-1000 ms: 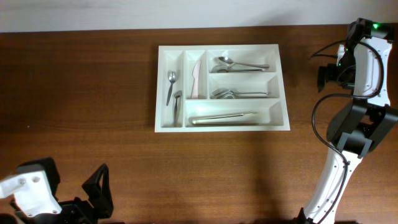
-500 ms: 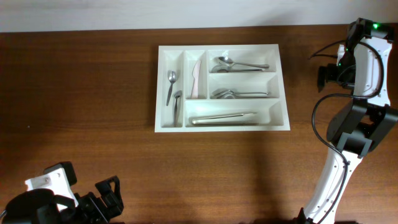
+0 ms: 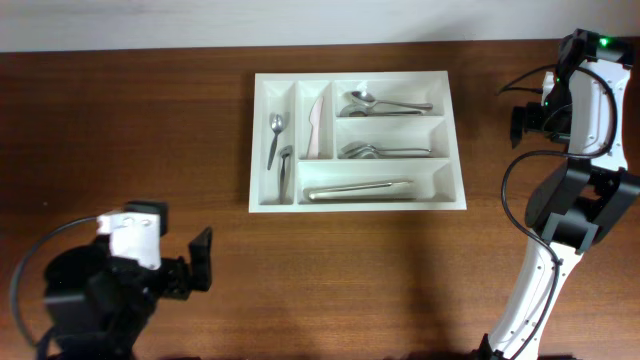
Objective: Pack container
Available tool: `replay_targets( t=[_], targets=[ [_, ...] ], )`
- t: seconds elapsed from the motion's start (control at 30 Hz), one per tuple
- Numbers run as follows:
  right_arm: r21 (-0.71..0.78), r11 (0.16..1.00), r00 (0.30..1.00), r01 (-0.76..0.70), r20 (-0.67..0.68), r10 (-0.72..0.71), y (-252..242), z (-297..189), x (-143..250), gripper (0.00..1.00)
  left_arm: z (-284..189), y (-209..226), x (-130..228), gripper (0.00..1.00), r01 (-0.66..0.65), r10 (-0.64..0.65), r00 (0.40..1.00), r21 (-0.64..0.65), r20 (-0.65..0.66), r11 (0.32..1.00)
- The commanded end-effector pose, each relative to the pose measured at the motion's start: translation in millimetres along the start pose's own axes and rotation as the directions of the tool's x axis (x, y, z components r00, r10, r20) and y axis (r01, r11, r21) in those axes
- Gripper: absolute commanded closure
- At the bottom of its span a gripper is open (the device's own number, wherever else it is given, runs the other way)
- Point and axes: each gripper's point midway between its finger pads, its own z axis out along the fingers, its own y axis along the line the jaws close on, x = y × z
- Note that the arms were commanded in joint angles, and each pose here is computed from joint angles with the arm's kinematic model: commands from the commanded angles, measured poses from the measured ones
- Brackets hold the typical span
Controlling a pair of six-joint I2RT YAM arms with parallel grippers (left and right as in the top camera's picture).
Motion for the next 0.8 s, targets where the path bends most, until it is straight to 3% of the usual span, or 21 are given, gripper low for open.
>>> replay_targets(
  t=[0.0,0.2,0.77],
  targets=[
    [0.011,1.0,0.999,-0.011,0.043,0.01,-5.5,-18.4,0.4,0.01,21.0,-11.4,20.8,0.01,-0.096,0.092,0.994,0.077,0.059,0.992],
    [0.011,1.0,0.999,-0.011,0.043,0.01,-5.5,-18.5,0.3,0.01,43.0,-8.3,51.8,0.01,-0.136,0.124,0.972,0.05,0.198,0.989],
    [0.011,1.0,0.999,-0.011,0.043,0.01,-5.5,-18.5,0.3,0.01,58.9,-1.7,41.3,0.01,-0.2,0.192,0.86,-0.033,0.473,0.979]
  ],
)
